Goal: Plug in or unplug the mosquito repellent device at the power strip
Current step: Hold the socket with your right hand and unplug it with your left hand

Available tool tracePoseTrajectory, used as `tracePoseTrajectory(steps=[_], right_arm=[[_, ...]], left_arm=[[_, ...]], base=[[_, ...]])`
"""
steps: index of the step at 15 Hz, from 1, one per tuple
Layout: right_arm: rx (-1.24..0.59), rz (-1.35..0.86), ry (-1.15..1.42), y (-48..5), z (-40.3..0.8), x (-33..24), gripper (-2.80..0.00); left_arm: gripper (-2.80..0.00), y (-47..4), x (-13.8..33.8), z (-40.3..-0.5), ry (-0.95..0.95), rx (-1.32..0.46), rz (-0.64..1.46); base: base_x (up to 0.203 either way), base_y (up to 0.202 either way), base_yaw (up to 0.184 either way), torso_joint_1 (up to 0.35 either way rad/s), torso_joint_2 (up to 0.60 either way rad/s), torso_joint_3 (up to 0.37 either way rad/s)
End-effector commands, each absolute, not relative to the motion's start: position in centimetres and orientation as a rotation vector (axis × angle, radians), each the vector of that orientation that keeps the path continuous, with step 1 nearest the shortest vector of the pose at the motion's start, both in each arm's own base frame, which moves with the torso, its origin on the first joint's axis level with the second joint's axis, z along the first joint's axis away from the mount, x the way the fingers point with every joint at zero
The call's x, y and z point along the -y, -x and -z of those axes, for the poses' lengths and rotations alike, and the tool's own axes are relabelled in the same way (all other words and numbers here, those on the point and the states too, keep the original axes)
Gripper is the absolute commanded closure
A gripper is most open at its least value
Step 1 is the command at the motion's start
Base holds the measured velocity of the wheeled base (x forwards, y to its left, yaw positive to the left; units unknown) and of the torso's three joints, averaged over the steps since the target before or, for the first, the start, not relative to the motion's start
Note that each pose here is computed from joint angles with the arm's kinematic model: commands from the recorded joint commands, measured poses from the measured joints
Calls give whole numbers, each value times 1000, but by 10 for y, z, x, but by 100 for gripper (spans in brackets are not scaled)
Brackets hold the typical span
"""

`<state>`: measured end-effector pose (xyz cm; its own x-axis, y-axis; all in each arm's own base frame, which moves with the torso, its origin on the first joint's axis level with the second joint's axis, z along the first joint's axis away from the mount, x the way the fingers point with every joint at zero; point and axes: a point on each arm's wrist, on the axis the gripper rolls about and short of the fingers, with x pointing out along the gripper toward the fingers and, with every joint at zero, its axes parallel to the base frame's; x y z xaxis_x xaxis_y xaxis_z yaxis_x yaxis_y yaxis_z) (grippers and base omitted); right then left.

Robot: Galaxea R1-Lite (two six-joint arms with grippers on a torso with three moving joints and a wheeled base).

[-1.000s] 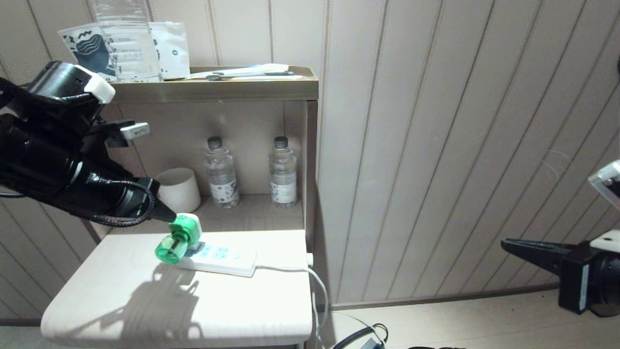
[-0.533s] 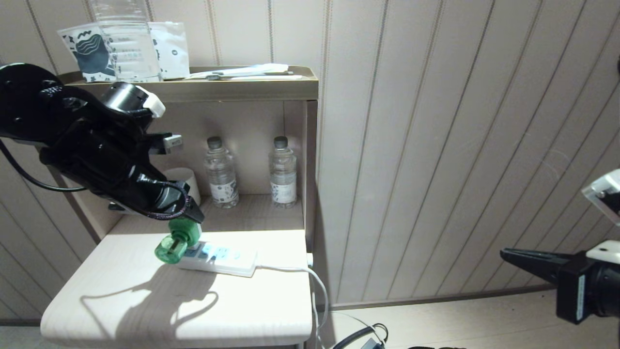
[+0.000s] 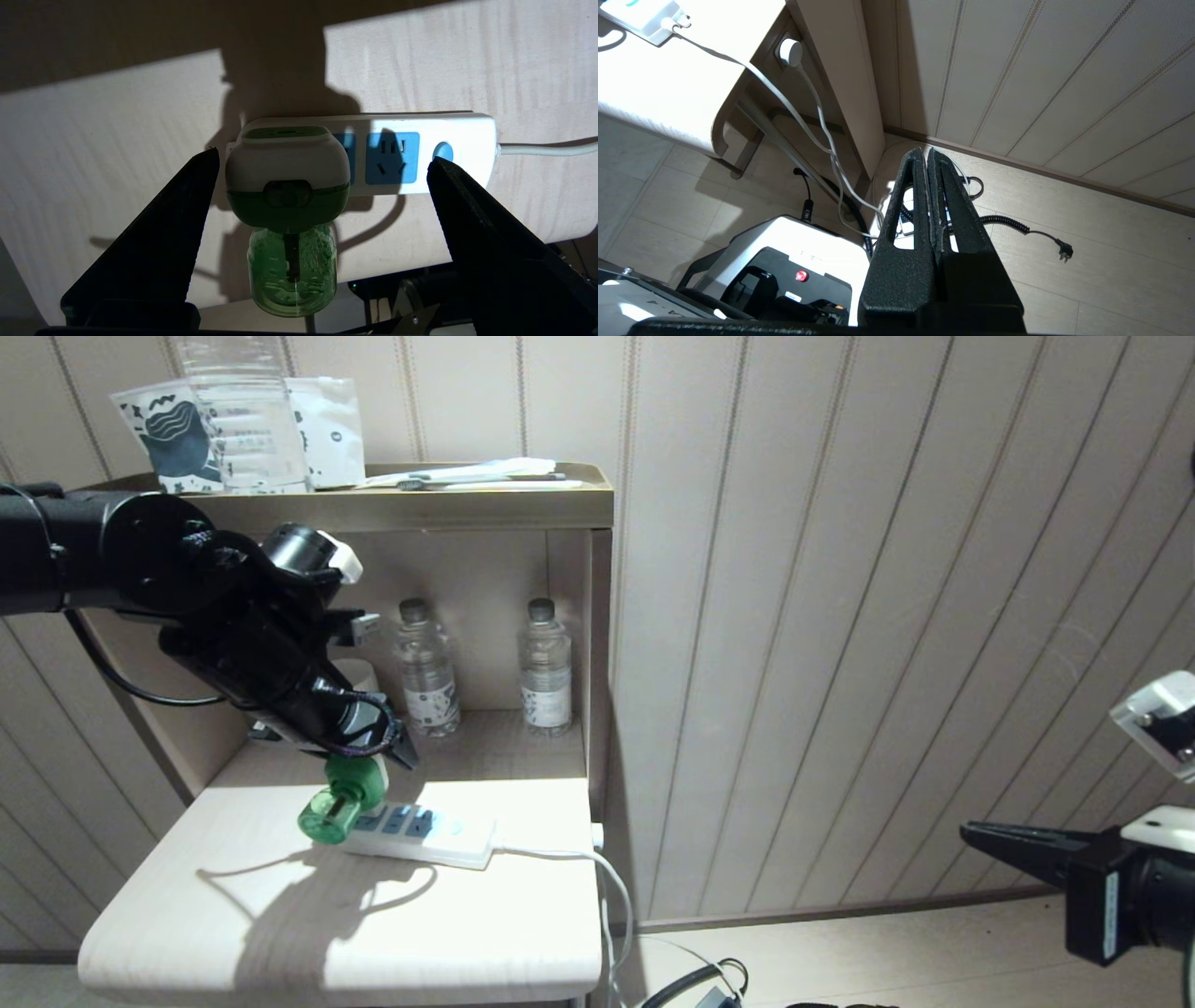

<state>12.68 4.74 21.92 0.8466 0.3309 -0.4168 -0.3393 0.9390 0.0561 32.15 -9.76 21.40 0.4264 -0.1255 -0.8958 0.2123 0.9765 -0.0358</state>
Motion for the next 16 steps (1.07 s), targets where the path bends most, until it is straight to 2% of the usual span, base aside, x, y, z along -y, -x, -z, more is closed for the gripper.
tracePoseTrajectory(steps=[1,13,16], right_arm=[[-442,-353,20,-128,-219,-48,0],[-467,-353,25,-139,-214,-52,0],[-477,-353,26,-141,-212,-53,0]], left_arm=[[-280,-326,99,-206,-90,-1136,209],[-280,-343,100,-190,-151,-1178,227],[-280,-354,100,-183,-190,-1190,176]], base=[[0,0,0,0,0,0],[0,0,0,0,0,0],[0,0,0,0,0,0]])
